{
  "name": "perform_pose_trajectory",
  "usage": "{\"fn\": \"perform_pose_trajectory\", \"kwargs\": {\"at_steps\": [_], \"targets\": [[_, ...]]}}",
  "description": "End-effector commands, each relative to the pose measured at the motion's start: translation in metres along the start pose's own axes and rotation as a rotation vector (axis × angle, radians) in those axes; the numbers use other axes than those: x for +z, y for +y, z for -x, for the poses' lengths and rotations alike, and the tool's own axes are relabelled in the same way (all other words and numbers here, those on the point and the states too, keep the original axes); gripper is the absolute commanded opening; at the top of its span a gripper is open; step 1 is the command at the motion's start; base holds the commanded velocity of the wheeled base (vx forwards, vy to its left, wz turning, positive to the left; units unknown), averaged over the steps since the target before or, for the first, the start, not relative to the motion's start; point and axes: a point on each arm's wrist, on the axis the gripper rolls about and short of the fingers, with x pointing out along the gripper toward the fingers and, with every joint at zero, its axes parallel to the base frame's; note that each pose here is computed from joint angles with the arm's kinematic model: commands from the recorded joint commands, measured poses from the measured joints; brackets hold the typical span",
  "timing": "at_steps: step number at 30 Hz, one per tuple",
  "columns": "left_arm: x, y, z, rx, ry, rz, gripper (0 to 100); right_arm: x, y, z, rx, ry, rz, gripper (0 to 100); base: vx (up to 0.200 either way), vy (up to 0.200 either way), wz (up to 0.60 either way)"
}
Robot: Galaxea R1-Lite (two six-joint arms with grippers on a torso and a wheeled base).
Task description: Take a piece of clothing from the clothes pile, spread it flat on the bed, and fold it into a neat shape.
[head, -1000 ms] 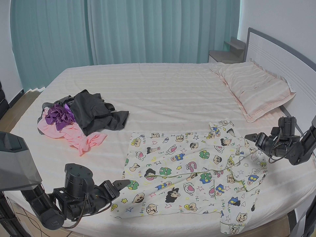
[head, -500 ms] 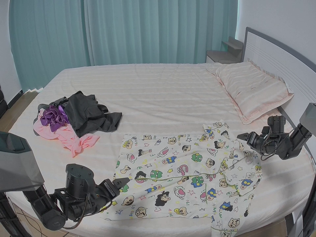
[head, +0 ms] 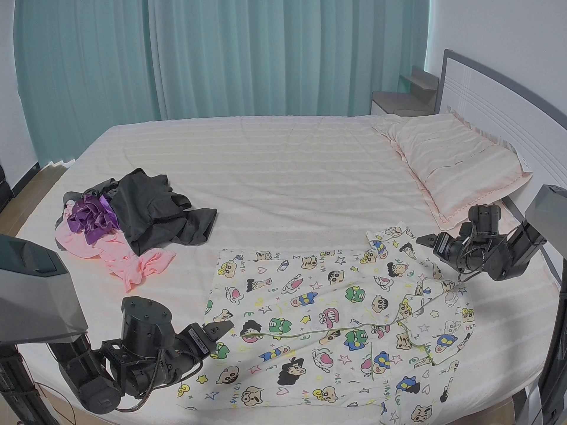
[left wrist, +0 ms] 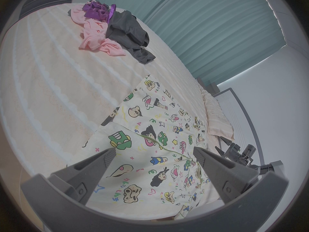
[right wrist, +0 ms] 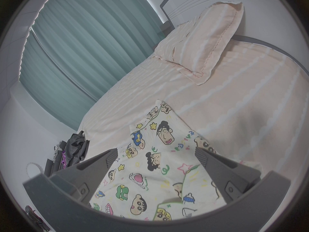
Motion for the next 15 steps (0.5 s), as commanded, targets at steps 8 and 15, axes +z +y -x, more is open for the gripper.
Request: {"fn": "perform_pose_trajectory", "kwargs": {"at_steps": [8,15], "targets": [[-0.001,0.001,0.0,0.007,0.004,0.001,100,0.008,-0.006,-0.047,-0.016,0.026,0.036,100,0.0,0.0,0.0],[-0.001,0.002,0.0,0.008,0.006,0.0,100,0.011,-0.015,-0.066,-0.024,0.022,0.081,100,0.0,0.0,0.0]]}}
